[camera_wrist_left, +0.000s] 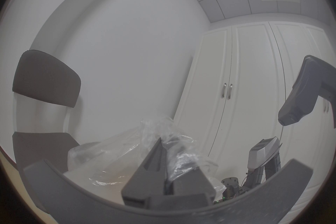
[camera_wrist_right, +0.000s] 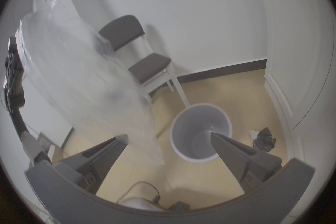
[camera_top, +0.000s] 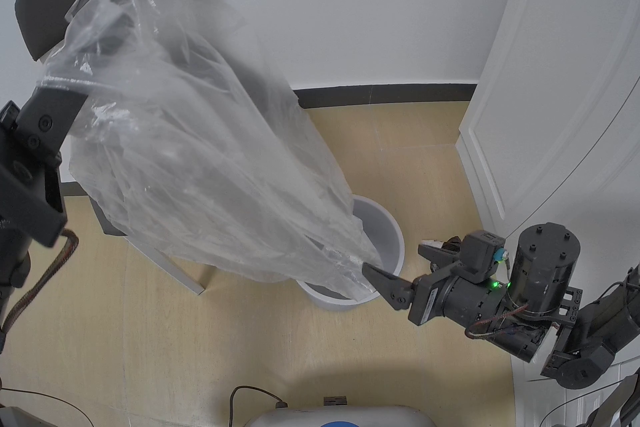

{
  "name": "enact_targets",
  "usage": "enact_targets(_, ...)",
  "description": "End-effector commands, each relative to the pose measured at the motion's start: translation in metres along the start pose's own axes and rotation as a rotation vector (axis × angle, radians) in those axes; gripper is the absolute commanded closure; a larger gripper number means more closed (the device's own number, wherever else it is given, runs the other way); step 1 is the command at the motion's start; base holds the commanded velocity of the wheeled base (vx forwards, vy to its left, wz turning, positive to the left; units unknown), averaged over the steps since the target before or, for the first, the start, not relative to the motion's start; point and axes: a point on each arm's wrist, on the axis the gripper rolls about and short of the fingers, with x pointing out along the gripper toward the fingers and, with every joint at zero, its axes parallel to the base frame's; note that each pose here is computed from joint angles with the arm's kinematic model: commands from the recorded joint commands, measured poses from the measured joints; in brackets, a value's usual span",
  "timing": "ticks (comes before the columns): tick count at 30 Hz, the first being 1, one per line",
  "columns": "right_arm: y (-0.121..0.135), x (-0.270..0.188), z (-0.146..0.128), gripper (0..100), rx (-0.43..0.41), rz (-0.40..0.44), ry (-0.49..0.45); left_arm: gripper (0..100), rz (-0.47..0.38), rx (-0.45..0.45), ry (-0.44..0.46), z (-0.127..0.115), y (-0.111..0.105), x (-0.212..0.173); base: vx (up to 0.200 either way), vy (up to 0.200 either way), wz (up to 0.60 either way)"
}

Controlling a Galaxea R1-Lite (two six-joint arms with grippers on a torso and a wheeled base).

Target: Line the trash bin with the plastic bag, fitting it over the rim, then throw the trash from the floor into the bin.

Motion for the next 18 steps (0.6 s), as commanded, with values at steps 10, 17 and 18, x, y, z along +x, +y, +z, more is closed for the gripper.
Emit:
enact_targets(10,-0.007,0.042,-0.035,0,0.095,0.02,-0.101,100,-0.014,0.007,-0.01,0.003,-0.002,-0.003,0.0,0.0,0.0)
enact_targets(17,-0.01,0.04,-0.026,0,0.099,0.008,-0.128,100,-0.016,0.006,-0.011,0.003,-0.002,-0.003,0.0,0.0,0.0)
enact_targets(18,-0.01,0.04,-0.026,0,0.099,0.008,-0.128,100,-0.016,0.006,-0.011,0.003,-0.002,-0.003,0.0,0.0,0.0)
